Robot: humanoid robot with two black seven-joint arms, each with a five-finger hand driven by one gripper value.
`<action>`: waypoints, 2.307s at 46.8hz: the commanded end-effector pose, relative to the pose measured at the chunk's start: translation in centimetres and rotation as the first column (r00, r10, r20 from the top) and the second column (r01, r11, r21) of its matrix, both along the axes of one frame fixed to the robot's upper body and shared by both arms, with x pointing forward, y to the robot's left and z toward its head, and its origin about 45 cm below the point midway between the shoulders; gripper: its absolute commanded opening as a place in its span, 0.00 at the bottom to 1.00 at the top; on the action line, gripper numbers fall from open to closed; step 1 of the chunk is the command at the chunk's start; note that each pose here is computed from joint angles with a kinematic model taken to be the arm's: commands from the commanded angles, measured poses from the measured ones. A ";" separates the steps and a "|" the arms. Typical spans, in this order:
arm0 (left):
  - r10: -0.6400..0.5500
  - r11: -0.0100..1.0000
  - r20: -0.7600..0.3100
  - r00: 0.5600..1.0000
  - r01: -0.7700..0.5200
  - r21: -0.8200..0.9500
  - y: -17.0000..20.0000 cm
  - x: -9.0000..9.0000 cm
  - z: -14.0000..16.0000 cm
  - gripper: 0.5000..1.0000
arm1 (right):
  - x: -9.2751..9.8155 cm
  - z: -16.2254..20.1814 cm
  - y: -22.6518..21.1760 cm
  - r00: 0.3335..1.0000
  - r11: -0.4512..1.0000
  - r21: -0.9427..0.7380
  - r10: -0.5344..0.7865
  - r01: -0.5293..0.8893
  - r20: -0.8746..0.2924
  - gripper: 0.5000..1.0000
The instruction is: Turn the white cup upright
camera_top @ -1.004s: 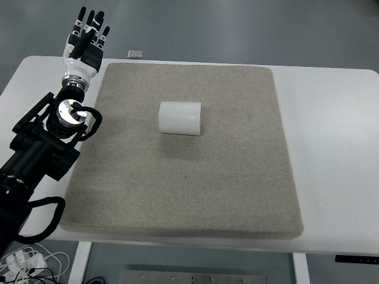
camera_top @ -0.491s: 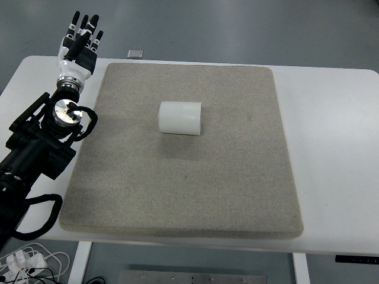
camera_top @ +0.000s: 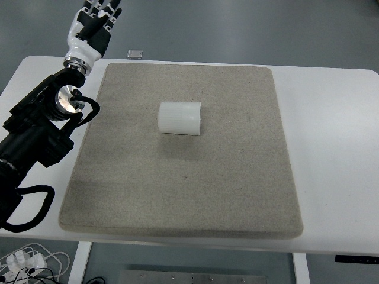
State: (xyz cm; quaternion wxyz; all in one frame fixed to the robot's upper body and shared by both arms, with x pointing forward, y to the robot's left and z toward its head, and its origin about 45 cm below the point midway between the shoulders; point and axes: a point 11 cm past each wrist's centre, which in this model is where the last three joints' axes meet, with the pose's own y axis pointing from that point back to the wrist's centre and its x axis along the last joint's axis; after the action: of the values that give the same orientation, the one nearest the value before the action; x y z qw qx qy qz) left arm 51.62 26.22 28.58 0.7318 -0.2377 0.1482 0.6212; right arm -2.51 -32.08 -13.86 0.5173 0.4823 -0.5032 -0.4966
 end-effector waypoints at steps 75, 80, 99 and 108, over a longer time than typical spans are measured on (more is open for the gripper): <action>-0.413 0.189 -0.394 0.821 0.500 0.845 -6.3 -6.0 5.9 0.98 | -0.1 0.0 0.0 1.000 1.000 0.000 0.000 0.000 -0.002 0.90; -0.421 0.123 -0.410 0.809 0.499 0.858 -6.4 -6.1 6.0 0.98 | -0.1 0.0 0.0 1.000 1.000 0.000 0.000 0.000 -0.002 0.90; -0.369 -0.149 -0.446 0.816 0.421 0.895 -6.1 -6.3 4.2 0.98 | -0.1 0.0 0.0 1.000 1.000 0.000 -0.001 0.001 -0.001 0.90; -0.396 -0.197 -0.480 0.783 0.438 0.877 -9.4 -6.5 1.9 0.98 | -0.1 0.0 0.0 1.000 1.000 0.000 -0.001 0.001 -0.001 0.90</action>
State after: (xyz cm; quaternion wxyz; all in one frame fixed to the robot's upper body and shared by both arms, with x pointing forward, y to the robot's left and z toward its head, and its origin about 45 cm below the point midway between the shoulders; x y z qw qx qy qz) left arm 45.12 17.88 31.39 0.8331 0.4124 -0.2512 0.2698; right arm -2.57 -32.08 -13.86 0.5172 0.4818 -0.5033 -0.4972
